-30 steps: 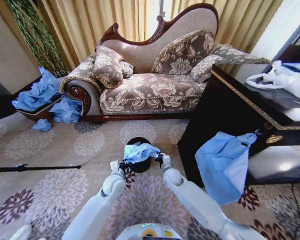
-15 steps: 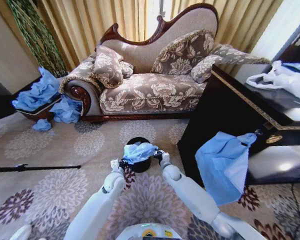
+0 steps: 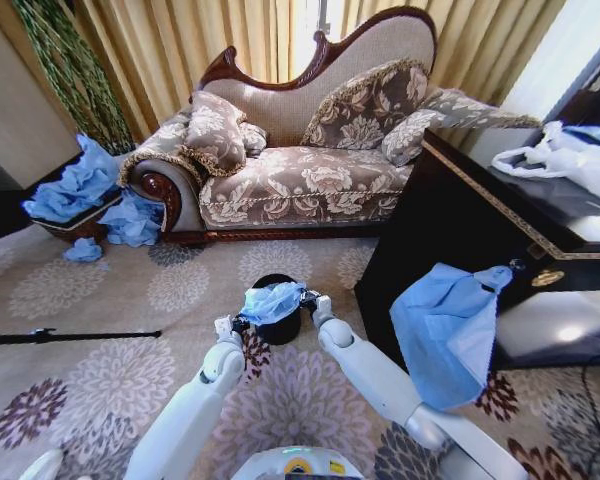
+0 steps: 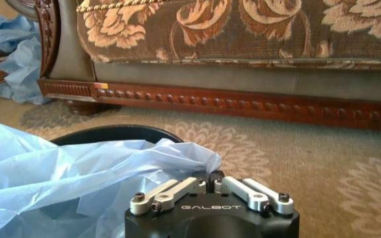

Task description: Place a garbage bag over the trash bin.

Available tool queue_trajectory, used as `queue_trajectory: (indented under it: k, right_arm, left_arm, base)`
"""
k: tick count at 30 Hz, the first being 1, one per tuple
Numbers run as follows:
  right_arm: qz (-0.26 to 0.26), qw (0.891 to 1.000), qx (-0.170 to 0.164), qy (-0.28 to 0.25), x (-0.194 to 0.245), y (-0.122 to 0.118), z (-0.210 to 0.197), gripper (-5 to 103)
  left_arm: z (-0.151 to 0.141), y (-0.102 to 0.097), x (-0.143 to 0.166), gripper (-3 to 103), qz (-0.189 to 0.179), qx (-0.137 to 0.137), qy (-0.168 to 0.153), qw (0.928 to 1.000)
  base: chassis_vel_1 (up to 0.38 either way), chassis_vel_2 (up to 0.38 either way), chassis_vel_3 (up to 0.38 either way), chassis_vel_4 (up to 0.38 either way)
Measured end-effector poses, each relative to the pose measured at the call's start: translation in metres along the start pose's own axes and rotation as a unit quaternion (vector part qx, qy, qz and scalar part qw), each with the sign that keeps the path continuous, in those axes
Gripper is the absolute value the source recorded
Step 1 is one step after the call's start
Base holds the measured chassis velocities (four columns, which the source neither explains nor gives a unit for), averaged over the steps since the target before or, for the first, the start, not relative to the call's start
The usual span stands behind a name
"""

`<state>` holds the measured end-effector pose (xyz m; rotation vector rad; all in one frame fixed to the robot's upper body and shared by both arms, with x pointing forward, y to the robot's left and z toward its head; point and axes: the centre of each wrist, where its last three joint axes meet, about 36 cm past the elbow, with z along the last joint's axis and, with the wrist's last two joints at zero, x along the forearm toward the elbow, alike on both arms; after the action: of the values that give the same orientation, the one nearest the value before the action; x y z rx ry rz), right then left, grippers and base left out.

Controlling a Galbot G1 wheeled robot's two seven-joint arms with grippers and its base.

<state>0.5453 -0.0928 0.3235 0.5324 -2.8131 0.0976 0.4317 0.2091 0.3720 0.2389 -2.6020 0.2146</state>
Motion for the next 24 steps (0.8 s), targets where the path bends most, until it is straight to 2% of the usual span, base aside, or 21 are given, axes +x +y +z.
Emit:
queue_trajectory:
  k: [11, 18, 24]
  right_arm:
    - [0.005, 1.0, 0.018, 0.006, -0.008, -0.023, -0.008, 0]
    - [0.005, 1.0, 0.02, 0.012, -0.016, -0.025, -0.007, 0]
    - [0.013, 1.0, 0.021, -0.003, -0.003, -0.022, -0.021, 0]
  left_arm:
    - [-0.013, 0.004, -0.008, 0, -0.004, 0.001, -0.014, 0.9999]
    - [-0.024, 0.007, -0.025, 0, -0.012, 0.003, -0.023, 0.9997]
    - [-0.039, 0.004, -0.004, 0, 0.006, 0.004, -0.036, 0.9993]
  base:
    - [0.0, 0.0, 0.0, 0.0]
    - [0.0, 0.0, 0.0, 0.0]
    - [0.0, 0.0, 0.0, 0.0]
